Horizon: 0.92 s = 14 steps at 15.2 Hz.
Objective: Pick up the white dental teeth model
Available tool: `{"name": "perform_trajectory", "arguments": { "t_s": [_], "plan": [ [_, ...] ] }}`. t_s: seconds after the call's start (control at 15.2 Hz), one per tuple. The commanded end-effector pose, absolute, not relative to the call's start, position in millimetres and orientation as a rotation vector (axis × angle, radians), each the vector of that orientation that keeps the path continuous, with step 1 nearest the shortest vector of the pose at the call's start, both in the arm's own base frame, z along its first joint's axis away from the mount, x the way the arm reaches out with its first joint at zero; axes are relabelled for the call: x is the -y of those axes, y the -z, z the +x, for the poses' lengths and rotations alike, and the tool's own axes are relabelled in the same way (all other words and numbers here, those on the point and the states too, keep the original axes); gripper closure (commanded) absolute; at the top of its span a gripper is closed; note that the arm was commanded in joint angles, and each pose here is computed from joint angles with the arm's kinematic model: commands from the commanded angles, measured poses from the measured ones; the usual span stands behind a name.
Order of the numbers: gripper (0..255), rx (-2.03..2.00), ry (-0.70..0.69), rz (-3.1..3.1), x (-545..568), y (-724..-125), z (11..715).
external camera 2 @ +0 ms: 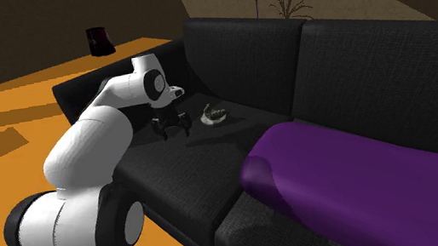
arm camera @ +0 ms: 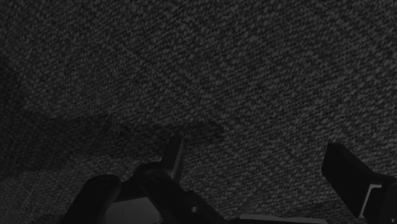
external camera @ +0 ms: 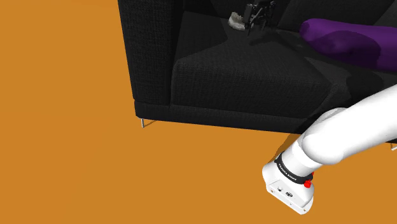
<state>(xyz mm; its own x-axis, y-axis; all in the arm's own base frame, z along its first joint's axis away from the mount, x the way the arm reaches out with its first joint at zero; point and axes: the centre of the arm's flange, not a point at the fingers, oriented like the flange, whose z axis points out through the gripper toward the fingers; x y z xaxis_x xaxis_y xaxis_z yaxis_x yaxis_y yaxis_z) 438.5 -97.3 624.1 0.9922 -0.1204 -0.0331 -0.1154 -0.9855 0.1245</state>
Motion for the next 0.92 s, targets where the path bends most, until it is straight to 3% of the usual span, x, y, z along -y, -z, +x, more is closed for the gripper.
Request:
{"name": "perform_trajectory", "arguments": {
  "t_s": [0.0, 0.86],
  "plan": [
    [0, 0.173, 0.052, 2.993, 112.2, -629.0, 459.9],
    [0, 0.138, 0.000, 2.868, 194.1, -661.1, 588.8]
  ]
}}
